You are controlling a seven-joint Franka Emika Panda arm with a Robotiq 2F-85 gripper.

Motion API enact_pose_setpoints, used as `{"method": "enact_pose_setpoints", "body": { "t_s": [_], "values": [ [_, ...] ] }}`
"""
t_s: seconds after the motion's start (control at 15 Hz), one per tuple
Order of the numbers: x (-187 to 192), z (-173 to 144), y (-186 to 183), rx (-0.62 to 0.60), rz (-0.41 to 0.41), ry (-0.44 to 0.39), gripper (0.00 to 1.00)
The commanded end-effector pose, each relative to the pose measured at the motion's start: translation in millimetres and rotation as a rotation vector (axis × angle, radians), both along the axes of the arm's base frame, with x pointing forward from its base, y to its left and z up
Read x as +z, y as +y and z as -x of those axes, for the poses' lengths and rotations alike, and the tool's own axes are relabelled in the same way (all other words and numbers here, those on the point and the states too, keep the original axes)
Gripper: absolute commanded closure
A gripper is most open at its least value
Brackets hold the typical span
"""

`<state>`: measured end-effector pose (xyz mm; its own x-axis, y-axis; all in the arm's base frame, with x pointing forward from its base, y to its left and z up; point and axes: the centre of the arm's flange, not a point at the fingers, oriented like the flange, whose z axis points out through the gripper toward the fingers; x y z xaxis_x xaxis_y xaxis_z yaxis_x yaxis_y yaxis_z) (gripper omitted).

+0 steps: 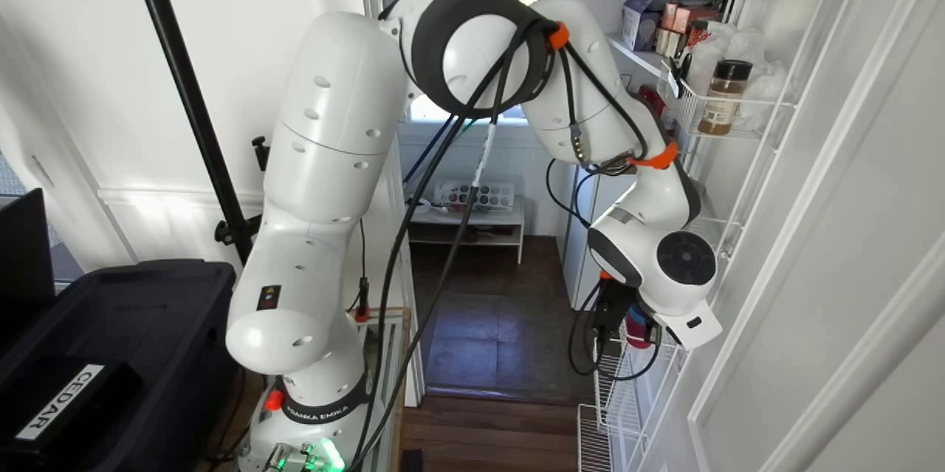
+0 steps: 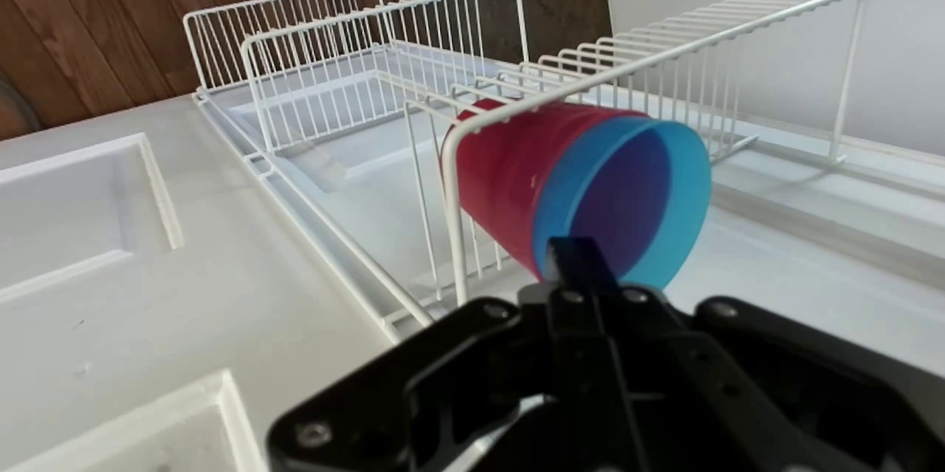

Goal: Take the blue cup out of the pink cup

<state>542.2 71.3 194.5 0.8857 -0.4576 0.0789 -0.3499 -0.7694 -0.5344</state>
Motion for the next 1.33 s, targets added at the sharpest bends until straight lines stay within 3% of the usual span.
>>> {"method": "enact_pose_setpoints", "body": {
  "t_s": [0.0,0.53,0.6,0.73,1.13,1.2,1.27],
  "values": [
    [-1.4,7.6,8.1,0.011,0.007,-0.031,0.72],
    [-9.2,4.6,13.6,0.052,0.007,-0.039,0.18],
    [-9.8,4.8,13.9,0.055,0.007,-0.039,0.15],
    [-11.1,5.5,14.3,0.059,0.008,-0.034,0.45],
    [-20.4,7.9,16.6,0.072,-0.010,-0.010,0.84],
    [-21.9,8.8,17.0,0.073,-0.016,-0.003,0.42],
    [-22.5,9.3,17.5,0.075,-0.021,-0.001,0.47]
  ]
}}
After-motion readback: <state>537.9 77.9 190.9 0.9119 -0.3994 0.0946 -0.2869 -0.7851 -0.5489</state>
